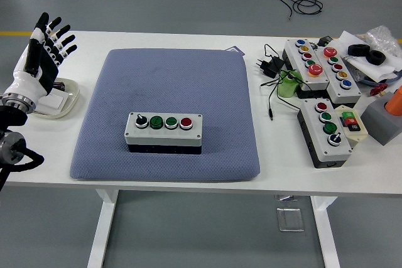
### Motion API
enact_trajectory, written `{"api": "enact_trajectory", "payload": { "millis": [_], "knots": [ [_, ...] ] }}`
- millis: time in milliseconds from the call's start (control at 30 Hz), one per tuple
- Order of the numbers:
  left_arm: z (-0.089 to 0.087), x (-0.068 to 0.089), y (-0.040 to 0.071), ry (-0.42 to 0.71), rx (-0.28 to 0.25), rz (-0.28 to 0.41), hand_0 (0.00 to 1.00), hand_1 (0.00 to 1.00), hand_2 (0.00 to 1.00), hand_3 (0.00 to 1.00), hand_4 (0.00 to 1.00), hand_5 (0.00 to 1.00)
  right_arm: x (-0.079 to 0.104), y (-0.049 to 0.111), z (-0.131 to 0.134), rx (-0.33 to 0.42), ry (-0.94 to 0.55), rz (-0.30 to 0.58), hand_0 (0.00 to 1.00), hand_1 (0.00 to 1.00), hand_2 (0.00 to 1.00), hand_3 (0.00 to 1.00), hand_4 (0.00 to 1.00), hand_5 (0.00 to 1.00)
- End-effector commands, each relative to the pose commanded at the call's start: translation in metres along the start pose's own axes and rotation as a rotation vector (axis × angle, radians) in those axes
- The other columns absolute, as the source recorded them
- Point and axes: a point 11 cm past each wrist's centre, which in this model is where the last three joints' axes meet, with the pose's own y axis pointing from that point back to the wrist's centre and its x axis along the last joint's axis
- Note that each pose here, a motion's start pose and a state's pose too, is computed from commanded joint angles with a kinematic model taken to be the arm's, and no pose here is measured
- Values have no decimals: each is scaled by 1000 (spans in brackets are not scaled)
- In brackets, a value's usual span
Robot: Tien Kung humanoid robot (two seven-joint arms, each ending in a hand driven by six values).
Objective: Pick up the button,place it on the desk,press the button,press the button
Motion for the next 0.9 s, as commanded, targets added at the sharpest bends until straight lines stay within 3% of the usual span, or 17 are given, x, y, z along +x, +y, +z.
{"api": "enact_trajectory", "payload": {
  "millis": [900],
  "knots": [
    [-3,2,-1,4,15,-5,916,948,991,998,765,998,1,1,-4,8,-1,1,630,549,624,569,305,243]
  ]
}}
